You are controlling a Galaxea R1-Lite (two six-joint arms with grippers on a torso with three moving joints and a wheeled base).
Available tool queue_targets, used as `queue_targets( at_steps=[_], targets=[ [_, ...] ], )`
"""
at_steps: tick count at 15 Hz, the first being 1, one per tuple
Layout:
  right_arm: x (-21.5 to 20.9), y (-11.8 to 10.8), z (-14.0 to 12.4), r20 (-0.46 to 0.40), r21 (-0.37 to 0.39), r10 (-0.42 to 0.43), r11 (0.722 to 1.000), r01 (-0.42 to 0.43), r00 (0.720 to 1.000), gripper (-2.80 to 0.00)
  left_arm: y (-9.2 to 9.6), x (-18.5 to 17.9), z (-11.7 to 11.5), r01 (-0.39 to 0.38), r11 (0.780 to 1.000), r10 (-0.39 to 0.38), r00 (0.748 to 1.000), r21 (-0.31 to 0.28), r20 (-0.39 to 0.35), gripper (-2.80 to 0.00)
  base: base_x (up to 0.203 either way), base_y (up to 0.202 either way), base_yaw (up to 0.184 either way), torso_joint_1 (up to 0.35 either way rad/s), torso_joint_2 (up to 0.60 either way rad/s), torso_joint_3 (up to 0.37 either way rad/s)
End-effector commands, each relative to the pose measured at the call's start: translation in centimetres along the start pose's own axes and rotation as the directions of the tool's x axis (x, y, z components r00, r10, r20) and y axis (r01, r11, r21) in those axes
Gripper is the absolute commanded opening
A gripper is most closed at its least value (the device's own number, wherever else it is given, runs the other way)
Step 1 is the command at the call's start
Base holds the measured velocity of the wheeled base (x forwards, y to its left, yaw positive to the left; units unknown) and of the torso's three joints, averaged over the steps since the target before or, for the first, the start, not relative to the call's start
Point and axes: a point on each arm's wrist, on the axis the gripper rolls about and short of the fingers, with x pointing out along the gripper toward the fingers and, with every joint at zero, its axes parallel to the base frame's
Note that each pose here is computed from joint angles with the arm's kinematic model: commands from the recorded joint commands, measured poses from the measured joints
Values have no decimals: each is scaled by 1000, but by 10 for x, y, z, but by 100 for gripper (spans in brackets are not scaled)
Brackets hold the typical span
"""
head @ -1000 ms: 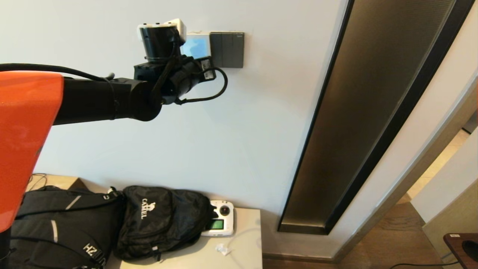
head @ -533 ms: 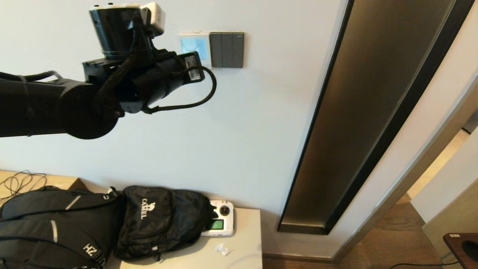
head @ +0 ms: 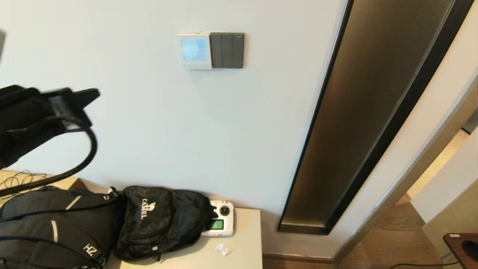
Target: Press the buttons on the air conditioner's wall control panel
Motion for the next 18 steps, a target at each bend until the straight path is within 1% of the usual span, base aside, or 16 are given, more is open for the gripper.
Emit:
queue_targets(
  at_steps=[1, 2, 4, 5, 6, 7, 8, 9, 11, 12, 13, 14, 15, 16, 18],
  targets=[
    [0, 0, 0, -2, 0, 0, 1000, 0, 1000, -280, 24, -65, 2, -69, 998, 68, 991, 6, 115, -280, 0, 0, 0, 0, 0, 0],
    [0, 0, 0, -2, 0, 0, 1000, 0, 1000, -280, 33, -86, -8, -126, 992, 121, 985, 33, 120, -280, 0, 0, 0, 0, 0, 0],
    [0, 0, 0, -2, 0, 0, 1000, 0, 1000, -280, 46, -122, -31, -239, 968, 228, 966, 82, 118, -280, 0, 0, 0, 0, 0, 0],
    [0, 0, 0, -2, 0, 0, 1000, 0, 1000, -280, 50, -135, -43, -301, 948, 290, 950, 99, 112, -280, 0, 0, 0, 0, 0, 0],
    [0, 0, 0, -2, 0, 0, 1000, 0, 1000, -280, 53, -147, -52, -366, 924, 354, 928, 108, 113, -280, 0, 0, 0, 0, 0, 0],
    [0, 0, 0, -1, -1, 0, 1000, 0, 1000, -280, 55, -159, -63, -431, 895, 419, 900, 115, 118, -280, 0, 0, 0, 0, 0, 0],
    [0, 0, 0, -1, -1, 0, 1000, 0, 1000, -280, 55, -168, -73, -473, 873, 460, 879, 119, 121, -280, 0, 0, 0, 0, 0, 0],
    [0, 0, 0, -1, -1, 0, 1000, 0, 1000, -280, 55, -177, -86, -502, 856, 490, 864, 123, 115, -280, 0, 0, 0, 0, 0, 0],
    [0, 0, 0, -1, -1, 0, 1000, 0, 1000, -280, 56, -187, -110, -519, 844, 513, 855, 134, 77, -280, 0, 0, 0, 0, 0, 0],
    [0, 0, 0, -1, -1, 0, 1000, 0, 1000, -280, 58, -187, -118, -518, 844, 516, 855, 140, 56, -280, 0, 0, 0, 0, 0, 0],
    [0, 0, 0, -1, -1, 0, 1000, 0, 1000, -280, 58, -186, -124, -486, 862, 487, 873, 145, 28, -280, 0, 0, 0, 0, 0, 0],
    [0, 0, 0, -1, -1, 0, 1000, 0, 1000, -280, 59, -184, -132, -459, 876, 464, 886, 145, -3, -280, 0, 0, 0, 0, 0, 0],
    [0, 0, 0, -1, -1, 0, 1000, 0, 1000, -280, 60, -183, -140, -420, 896, 429, 903, 144, -33, -280, 0, 0, 0, 0, 0, 0],
    [0, 0, 0, -1, -1, 0, 1000, 0, 1000, -280, 60, -182, -147, -365, 921, 376, 925, 135, -58, -280, 0, 0, 0, 0, 0, 0],
    [0, 0, 0, -1, -1, 0, 1000, 0, 1000, -280, 60, -180, -162, -240, 965, 251, 962, 103, -111, -280, 0, 0, 0, 0, 0, 0]
  ],
)
